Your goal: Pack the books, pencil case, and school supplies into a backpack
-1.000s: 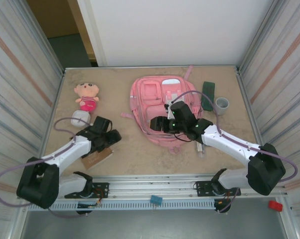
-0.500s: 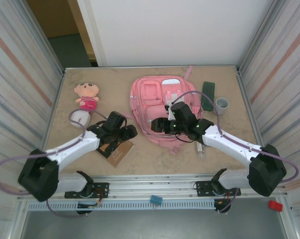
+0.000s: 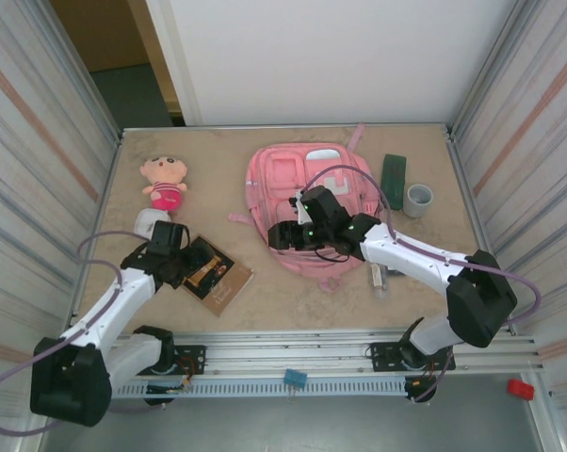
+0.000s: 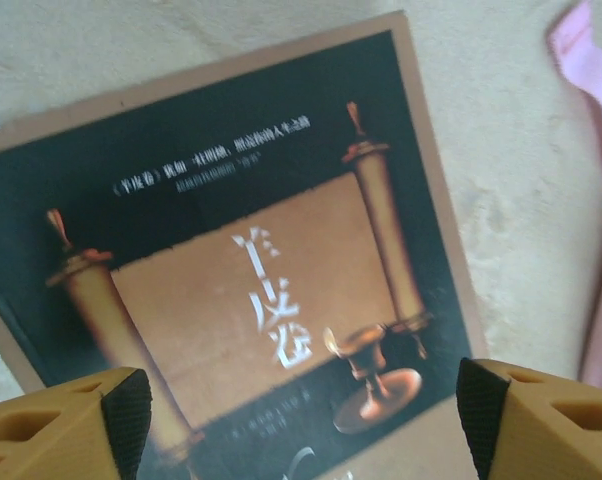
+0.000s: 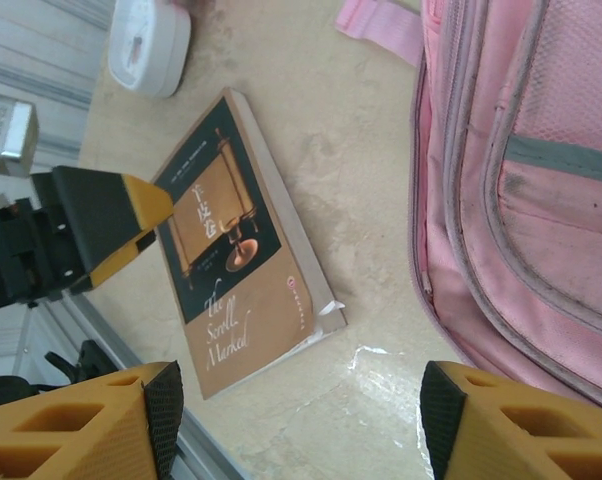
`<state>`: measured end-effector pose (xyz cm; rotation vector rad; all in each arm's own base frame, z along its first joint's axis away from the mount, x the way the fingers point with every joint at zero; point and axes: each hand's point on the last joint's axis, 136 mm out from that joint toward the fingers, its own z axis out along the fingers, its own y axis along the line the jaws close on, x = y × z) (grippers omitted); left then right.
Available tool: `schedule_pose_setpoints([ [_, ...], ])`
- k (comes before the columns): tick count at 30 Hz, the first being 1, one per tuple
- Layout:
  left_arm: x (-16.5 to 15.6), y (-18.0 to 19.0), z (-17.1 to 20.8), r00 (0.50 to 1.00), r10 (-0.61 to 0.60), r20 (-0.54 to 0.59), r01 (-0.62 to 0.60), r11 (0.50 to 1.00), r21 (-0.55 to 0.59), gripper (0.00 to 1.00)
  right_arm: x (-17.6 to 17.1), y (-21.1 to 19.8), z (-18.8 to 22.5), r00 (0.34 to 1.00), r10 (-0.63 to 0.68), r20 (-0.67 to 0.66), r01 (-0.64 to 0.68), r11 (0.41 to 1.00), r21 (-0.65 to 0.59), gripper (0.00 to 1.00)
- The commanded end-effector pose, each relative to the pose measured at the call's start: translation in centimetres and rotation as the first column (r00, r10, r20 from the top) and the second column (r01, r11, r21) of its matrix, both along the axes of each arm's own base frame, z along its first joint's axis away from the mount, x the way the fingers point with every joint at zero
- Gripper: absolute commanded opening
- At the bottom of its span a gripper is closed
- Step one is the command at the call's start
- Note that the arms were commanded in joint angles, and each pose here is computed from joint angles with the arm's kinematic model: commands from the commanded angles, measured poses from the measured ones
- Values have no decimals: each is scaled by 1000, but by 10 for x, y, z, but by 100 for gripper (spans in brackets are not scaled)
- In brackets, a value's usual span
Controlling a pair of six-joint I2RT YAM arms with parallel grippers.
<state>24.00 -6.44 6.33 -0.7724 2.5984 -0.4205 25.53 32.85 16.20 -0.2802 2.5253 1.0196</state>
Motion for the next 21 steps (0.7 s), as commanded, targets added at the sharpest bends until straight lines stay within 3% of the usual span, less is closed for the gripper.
schedule_pose_setpoints([
  [1, 18, -4, -8, 994, -112, 2, 111, 993, 37, 81, 0, 6, 5, 1000, 24, 2, -24, 1000, 16, 65],
  [13, 80, -41, -16, 974, -223, 37, 223, 975, 8, 81, -4, 2, 0, 1000, 4, -9, -4, 1000, 7, 66],
  [21, 80, -45, 39, 956, -249, 155, 252, 968, 0, 82, -11, 23, -13, 995, 79, -69, -81, 996, -26, 65],
])
